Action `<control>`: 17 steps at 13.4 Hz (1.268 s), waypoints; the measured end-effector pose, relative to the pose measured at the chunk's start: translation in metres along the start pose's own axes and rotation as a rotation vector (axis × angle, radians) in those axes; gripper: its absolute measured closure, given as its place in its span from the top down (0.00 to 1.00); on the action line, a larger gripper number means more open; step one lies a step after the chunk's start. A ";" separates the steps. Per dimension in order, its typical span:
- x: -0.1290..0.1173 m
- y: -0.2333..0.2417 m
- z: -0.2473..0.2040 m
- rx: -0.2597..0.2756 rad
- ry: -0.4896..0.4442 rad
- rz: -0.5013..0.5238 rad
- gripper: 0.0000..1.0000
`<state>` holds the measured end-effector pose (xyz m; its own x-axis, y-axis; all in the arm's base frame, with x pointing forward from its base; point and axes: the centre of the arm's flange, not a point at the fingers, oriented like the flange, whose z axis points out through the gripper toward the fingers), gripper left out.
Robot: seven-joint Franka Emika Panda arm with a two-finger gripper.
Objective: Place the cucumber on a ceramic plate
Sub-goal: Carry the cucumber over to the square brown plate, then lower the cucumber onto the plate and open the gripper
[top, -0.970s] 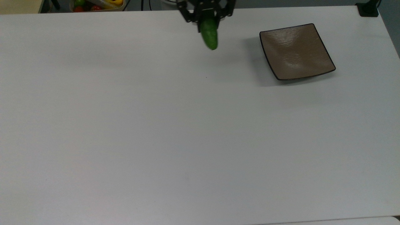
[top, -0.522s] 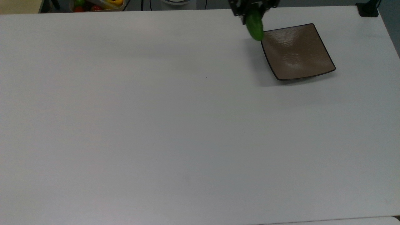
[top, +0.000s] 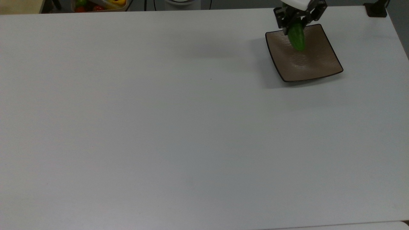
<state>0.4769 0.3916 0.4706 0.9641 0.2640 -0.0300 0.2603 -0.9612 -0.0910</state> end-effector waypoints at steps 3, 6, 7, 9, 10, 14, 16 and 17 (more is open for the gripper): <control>0.004 -0.028 0.045 0.002 -0.009 0.021 0.45; 0.012 -0.041 0.092 -0.014 -0.012 0.037 0.45; 0.013 -0.046 0.103 -0.012 -0.008 0.032 0.45; 0.013 -0.051 0.114 -0.016 -0.010 0.032 0.45; 0.012 -0.053 0.118 -0.019 -0.015 0.034 0.45; 0.012 -0.053 0.121 -0.021 -0.018 0.035 0.62; 0.012 -0.053 0.121 -0.024 -0.016 0.033 0.85; 0.012 -0.053 0.120 -0.025 -0.015 0.032 0.95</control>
<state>0.4684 0.4555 0.3554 0.9711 0.2341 -0.0471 0.2309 -0.9708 -0.0652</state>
